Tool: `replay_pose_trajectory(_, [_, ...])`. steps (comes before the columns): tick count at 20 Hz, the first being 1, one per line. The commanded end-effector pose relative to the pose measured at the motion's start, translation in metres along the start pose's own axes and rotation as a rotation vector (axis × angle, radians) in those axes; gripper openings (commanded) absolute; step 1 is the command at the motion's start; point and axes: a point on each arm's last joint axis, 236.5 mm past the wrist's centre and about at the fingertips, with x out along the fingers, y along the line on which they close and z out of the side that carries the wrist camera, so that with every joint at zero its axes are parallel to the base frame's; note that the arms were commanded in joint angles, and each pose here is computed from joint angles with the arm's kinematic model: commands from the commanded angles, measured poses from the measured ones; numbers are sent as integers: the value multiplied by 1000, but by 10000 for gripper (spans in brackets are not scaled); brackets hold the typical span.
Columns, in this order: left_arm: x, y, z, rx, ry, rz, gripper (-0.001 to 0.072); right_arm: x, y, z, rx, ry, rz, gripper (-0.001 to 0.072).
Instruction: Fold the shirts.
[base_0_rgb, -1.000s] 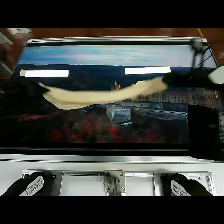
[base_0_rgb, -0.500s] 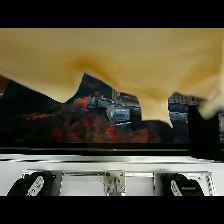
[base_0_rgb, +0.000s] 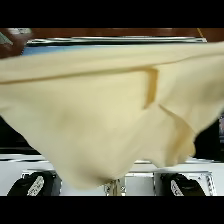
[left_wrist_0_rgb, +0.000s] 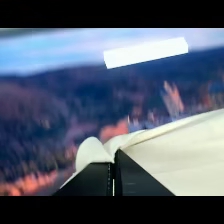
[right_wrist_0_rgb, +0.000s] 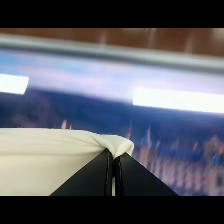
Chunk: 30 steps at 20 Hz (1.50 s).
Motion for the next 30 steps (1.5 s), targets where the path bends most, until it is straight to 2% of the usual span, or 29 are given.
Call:
replay_pose_trajectory(1, [92,29,-91,-153,291,-34,32,113,-4,-80,118,326,50,59])
replay_pose_trajectory(3, [145,45,-124,-231,370,-41,32,186,-3,-113,194,394,82,59])
replay_pose_trajectory(6, [212,73,-148,-324,432,-28,33,276,23,-125,441,363,207,60])
replay_pose_trajectory(9, [268,86,-158,-431,426,-48,33,338,27,-136,633,312,243,60])
replay_pose_trajectory(12, [311,81,-166,-557,411,-106,45,374,34,-171,766,374,256,60])
replay_pose_trajectory(14, [330,70,-183,-611,456,-141,159,387,45,-203,776,462,263,60])
replay_pose_trajectory(15, [336,66,-193,-649,491,-146,256,390,51,-214,791,495,268,87])
replay_pose_trajectory(16, [338,62,-201,-710,527,-141,465,393,53,-219,819,512,268,273])
replay_pose_trajectory(17, [336,61,-206,-790,558,-130,669,392,56,-219,833,514,278,675])
replay_pose_trajectory(18, [328,63,-208,-815,581,-133,708,387,56,-214,852,522,297,683])
replay_pose_trajectory(21, [279,71,-226,-737,714,-211,708,345,31,-216,739,601,328,683])
replay_pose_trajectory(23, [239,90,-259,-728,842,-177,708,292,-2,-255,615,811,273,682])
replay_pose_trajectory(24, [224,95,-274,-748,878,-170,708,263,-18,-280,576,941,233,636])
replay_pose_trajectory(25, [213,92,-291,-795,899,-182,708,238,-22,-299,571,1034,247,557])
replay_pose_trajectory(28, [204,55,-340,-926,935,-303,711,193,-10,-352,654,1169,307,561])
replay_pose_trajectory(30, [211,42,-365,-965,920,-308,710,187,4,-376,732,1174,308,578])
